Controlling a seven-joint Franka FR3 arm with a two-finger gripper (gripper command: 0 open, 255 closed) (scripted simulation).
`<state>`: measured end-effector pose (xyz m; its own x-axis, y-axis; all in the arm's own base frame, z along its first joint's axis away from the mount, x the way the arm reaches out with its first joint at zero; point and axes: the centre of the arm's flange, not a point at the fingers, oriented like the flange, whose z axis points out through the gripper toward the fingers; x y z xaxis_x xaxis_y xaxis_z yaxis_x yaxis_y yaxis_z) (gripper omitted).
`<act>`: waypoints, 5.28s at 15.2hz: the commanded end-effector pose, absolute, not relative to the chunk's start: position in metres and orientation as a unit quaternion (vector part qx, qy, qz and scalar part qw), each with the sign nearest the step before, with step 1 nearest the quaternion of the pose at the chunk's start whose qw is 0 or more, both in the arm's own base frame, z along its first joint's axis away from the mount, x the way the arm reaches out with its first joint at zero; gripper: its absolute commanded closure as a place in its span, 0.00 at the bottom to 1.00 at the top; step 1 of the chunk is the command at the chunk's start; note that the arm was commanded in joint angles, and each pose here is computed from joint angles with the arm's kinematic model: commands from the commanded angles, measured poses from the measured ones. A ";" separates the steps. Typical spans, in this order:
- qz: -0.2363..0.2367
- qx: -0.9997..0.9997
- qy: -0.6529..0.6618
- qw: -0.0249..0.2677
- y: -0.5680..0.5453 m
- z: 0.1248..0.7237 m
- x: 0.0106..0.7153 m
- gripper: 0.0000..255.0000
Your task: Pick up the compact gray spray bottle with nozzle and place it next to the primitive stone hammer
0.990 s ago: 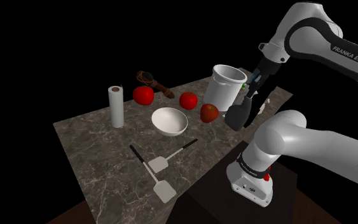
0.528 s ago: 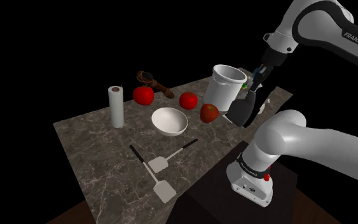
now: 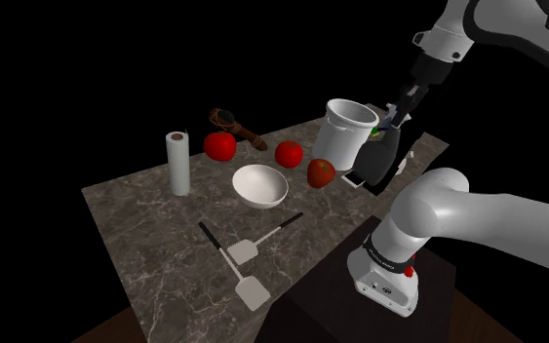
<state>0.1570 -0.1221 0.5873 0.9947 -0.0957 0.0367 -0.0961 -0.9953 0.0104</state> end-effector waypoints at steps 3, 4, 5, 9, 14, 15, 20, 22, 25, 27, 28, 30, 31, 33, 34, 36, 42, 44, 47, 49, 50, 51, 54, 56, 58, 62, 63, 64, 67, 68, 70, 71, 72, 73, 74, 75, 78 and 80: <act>0.018 0.999 -0.048 0.006 -0.122 0.609 0.157 1.00; 0.018 0.999 -0.048 0.006 -0.122 0.614 0.157 1.00; 0.018 0.999 -0.048 0.006 -0.122 0.620 0.157 1.00; 0.018 0.999 -0.048 0.006 -0.122 0.641 0.157 1.00; 0.018 0.999 -0.048 0.006 -0.122 0.667 0.157 1.00; 0.018 0.999 -0.048 0.006 -0.122 0.673 0.157 1.00; 0.018 0.999 -0.048 0.006 -0.122 0.699 0.157 1.00; 0.018 0.999 -0.048 0.006 -0.122 0.709 0.157 1.00; 0.018 0.999 -0.048 0.006 -0.122 0.725 0.157 1.00; 0.018 0.999 -0.048 0.006 -0.122 0.736 0.157 1.00; 0.018 0.999 -0.048 0.006 -0.122 0.740 0.157 1.00; 0.018 0.999 -0.048 0.006 -0.127 0.736 0.182 1.00; 0.018 0.999 -0.048 0.006 -0.129 0.735 0.195 1.00; 0.018 0.999 -0.048 0.006 -0.134 0.732 0.221 1.00; 0.018 0.999 -0.048 0.006 -0.137 0.730 0.234 1.00; 0.018 0.999 -0.048 0.006 -0.142 0.727 0.260 1.00; 0.018 0.999 -0.048 0.006 -0.156 0.718 0.337 1.00; 0.018 0.999 -0.048 0.006 -0.161 0.715 0.363 1.00; 0.018 0.999 -0.048 0.006 -0.168 0.711 0.401 1.00; 0.018 0.999 -0.048 0.006 -0.173 0.708 0.427 1.00; 0.018 0.999 -0.048 0.006 -0.176 0.706 0.440 1.00; 0.018 0.999 -0.048 0.006 -0.178 0.705 0.453 1.00; 0.018 0.999 -0.048 0.006 -0.185 0.700 0.492 1.00; 0.018 0.999 -0.048 0.006 -0.190 0.697 0.517 1.00; 0.018 0.999 -0.048 0.006 -0.195 0.694 0.543 1.00; 0.018 0.999 -0.048 0.006 -0.205 0.688 0.595 1.00; 0.018 0.999 -0.048 0.006 -0.206 0.688 0.600 1.00; 0.018 0.999 -0.048 0.006 -0.206 0.682 0.600 1.00; 0.018 0.999 -0.048 0.006 -0.206 0.667 0.600 1.00; 0.018 0.999 -0.048 0.006 -0.206 0.661 0.600 1.00; 0.018 0.999 -0.048 0.006 -0.206 0.651 0.600 1.00; 0.018 0.999 -0.048 0.006 -0.206 0.646 0.600 1.00; 0.018 0.999 -0.048 0.006 -0.206 0.640 0.600 1.00; 0.018 0.999 -0.048 0.006 -0.206 0.635 0.600 1.00; 0.018 0.999 -0.048 0.006 -0.206 0.630 0.600 1.00; 0.018 0.999 -0.048 0.006 -0.206 0.624 0.600 1.00; 0.018 0.999 -0.048 0.006 -0.206 0.609 0.600 1.00; 0.018 0.999 -0.048 0.006 -0.206 0.598 0.600 1.00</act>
